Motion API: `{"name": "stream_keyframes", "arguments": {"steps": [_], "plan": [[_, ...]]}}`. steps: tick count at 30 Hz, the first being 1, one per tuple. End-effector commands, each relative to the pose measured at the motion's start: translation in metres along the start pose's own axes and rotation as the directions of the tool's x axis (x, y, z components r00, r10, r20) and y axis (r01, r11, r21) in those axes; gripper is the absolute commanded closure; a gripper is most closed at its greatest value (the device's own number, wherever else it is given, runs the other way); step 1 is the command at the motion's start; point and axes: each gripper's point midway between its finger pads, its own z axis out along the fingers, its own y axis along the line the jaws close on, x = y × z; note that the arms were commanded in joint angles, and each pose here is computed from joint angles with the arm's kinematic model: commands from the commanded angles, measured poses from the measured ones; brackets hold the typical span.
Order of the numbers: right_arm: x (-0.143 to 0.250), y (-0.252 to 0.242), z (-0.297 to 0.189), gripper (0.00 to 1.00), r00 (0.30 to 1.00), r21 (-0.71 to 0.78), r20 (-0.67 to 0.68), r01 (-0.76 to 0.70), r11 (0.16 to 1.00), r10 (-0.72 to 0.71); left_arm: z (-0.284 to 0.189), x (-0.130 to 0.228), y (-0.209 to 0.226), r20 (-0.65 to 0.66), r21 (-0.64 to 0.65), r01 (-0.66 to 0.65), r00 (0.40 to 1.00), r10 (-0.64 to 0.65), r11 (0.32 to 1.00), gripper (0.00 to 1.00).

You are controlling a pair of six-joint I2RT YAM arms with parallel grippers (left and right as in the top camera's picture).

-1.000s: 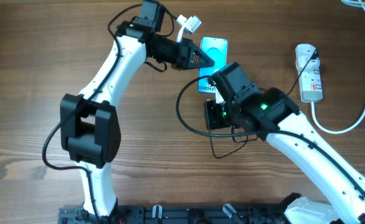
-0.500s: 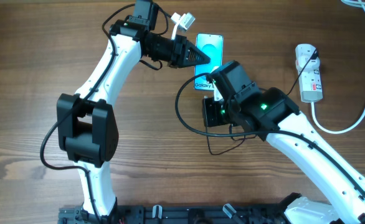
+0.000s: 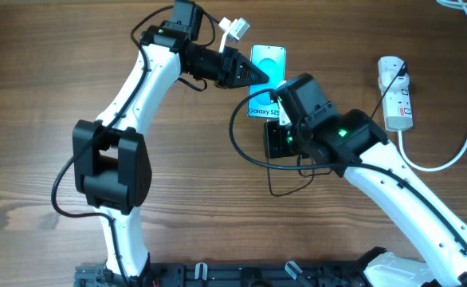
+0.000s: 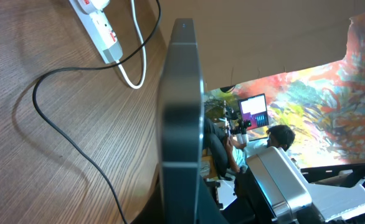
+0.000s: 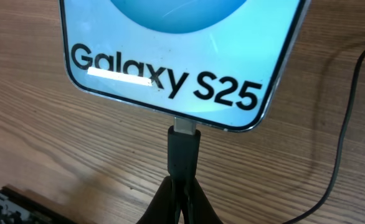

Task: Plug charger to phone and switch on socket
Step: 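Push the plug up into the phone port held by the left gripper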

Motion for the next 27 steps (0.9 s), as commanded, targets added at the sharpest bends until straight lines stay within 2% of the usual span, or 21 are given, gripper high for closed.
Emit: {"name": "stream_keyframes", "arguments": {"steps": [1,11,27], "plan": [[-0.0069,0.0084,-0.0082,0.96,1.000,-0.037,0.022,0.004,0.999,-0.003,-0.0047,-0.0040,-0.0269,0.012,0.049,-0.076,0.997,0.076,0.996,0.96],[-0.0048,0.0125,0.0007,0.95,1.000,-0.060,-0.010,0.000,0.998,0.000,-0.0010,-0.0026,-0.0280,0.004,0.051,-0.079,0.997,0.078,0.996,0.96],[-0.0099,0.0111,0.0007,0.96,1.000,-0.049,0.013,0.003,0.999,-0.002,0.0001,-0.0017,-0.0285,0.002,0.053,-0.097,0.995,0.097,0.994,0.96]]}}
